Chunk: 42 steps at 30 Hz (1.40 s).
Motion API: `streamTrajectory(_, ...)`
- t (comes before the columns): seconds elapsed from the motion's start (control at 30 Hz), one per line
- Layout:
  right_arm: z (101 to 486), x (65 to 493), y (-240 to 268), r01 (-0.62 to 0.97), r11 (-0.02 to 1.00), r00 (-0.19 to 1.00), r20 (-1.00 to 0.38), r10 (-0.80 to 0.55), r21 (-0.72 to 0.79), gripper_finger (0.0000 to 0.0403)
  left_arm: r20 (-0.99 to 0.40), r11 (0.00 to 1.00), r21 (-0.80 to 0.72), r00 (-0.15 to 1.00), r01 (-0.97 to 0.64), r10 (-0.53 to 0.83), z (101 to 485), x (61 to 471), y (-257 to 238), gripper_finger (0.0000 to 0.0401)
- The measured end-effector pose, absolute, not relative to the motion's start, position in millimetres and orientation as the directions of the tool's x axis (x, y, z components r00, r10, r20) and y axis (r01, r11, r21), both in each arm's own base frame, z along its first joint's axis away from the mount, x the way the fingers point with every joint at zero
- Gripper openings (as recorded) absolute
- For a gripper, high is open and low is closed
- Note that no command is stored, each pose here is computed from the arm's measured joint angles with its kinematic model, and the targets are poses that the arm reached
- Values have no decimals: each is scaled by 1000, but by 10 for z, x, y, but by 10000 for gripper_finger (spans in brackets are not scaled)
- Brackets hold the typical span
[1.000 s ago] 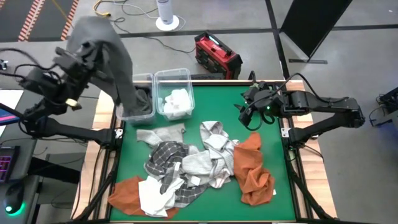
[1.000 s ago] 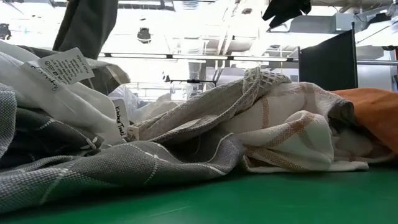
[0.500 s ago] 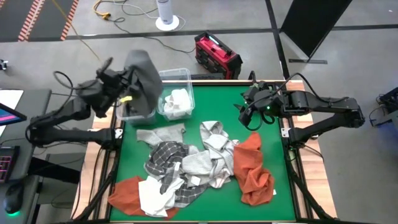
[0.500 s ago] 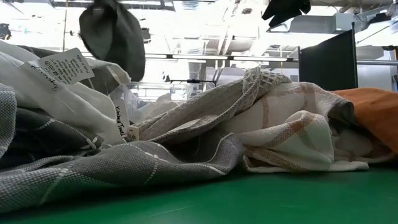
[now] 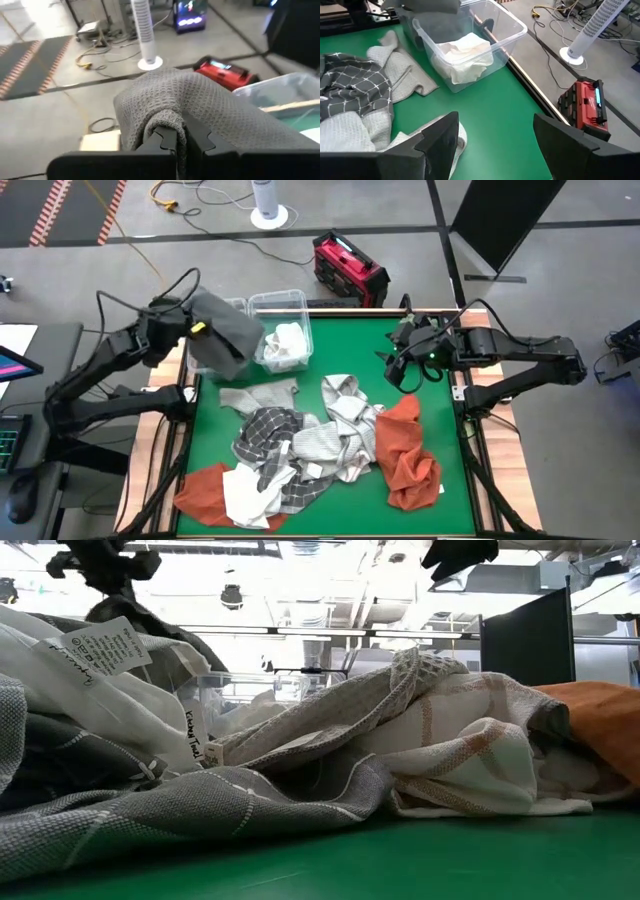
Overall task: Sort towels by color in basket
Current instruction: Put the gray towel into the left transparent bin
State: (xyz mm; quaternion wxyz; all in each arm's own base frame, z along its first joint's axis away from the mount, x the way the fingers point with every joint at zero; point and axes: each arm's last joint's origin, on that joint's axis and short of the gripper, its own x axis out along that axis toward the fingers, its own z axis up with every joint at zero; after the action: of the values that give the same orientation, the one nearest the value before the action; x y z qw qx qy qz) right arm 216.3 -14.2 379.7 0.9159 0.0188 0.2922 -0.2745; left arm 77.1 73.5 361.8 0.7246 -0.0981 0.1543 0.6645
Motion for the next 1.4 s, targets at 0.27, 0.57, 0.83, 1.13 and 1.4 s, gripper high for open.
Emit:
streamTrajectory(0.27, 3765, 2268, -192, 471, 872, 693, -553, -461, -137, 285, -611, 366, 279, 130, -888, 781, 3517, 1135, 982, 0)
streamTrajectory(0.57, 3607, 2564, -238, 406, 908, 708, -592, -385, -104, 285, -872, 512, 261, 28, -818, 490, 3032, 1384, 1510, 0)
streamTrajectory(0.83, 3491, 2701, -158, 351, 929, 701, -625, -342, -114, 285, -972, 687, 70, 106, -723, 211, 2710, 1452, 1814, 36)
streamTrajectory(1.13, 3527, 2669, -160, 356, 928, 711, -614, -343, -105, 285, -987, 761, 61, 77, -645, 144, 2790, 1456, 1789, 189)
streamTrajectory(1.4, 3537, 2662, -208, 380, 920, 710, -608, -356, -95, 285, -933, 751, 91, 207, -654, 294, 3569, 1355, 1658, 205)
